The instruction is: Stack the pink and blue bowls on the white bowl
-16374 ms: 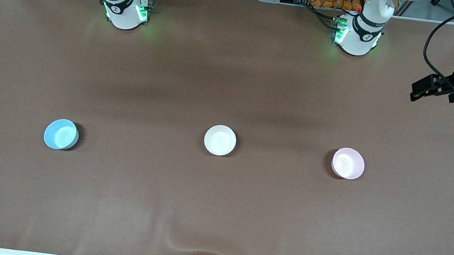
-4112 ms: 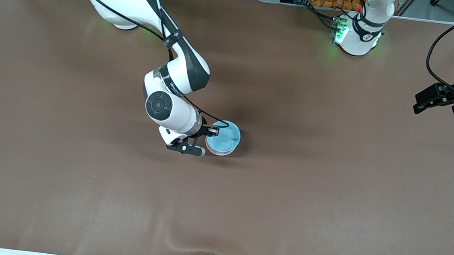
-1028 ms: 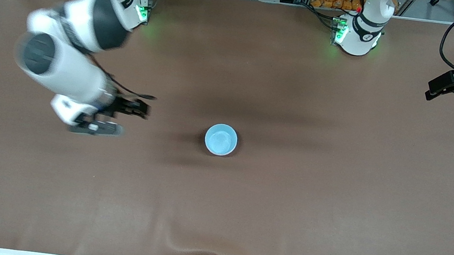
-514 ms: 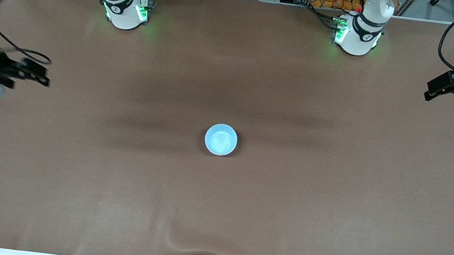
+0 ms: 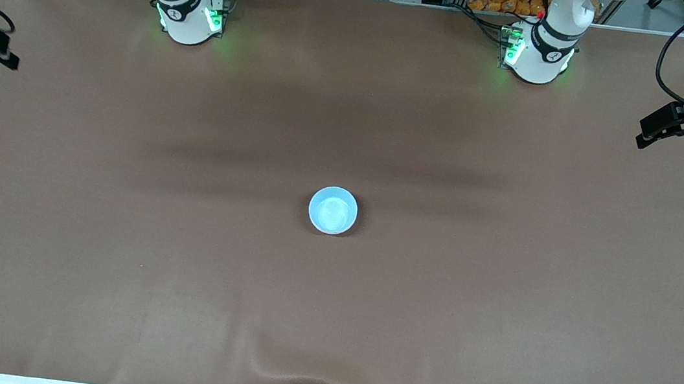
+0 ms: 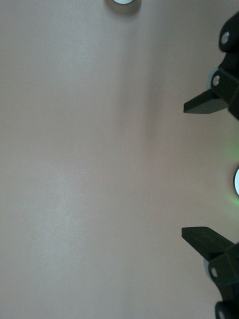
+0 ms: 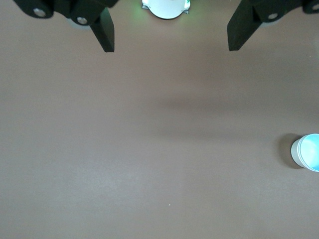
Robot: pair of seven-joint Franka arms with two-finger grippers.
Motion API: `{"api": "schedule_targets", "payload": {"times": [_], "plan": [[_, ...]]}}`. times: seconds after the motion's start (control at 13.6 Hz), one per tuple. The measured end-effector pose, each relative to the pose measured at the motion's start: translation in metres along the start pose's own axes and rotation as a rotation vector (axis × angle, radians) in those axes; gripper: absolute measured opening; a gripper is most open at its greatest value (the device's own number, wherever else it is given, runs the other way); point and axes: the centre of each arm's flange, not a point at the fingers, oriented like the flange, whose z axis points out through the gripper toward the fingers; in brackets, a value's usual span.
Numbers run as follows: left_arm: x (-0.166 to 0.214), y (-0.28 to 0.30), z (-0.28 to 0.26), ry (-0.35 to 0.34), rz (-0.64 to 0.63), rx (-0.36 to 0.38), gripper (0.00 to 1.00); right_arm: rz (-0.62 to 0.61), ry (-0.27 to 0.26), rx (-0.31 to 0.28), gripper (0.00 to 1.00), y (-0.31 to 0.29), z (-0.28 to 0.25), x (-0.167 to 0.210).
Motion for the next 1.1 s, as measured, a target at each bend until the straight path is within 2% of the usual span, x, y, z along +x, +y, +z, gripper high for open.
{"api": "schedule_targets", "payload": {"times": [0.29, 1.1], "plan": [[-0.002, 0.004, 0.000, -0.003, 0.008, 0.002, 1.00, 0.041, -0.011, -0.043, 1.00, -0.012, -0.004, -0.005], [-0.008, 0.011, -0.016, 0.011, 0.021, 0.002, 1.00, 0.051, 0.004, -0.059, 1.00, -0.009, -0.004, -0.003]]}}
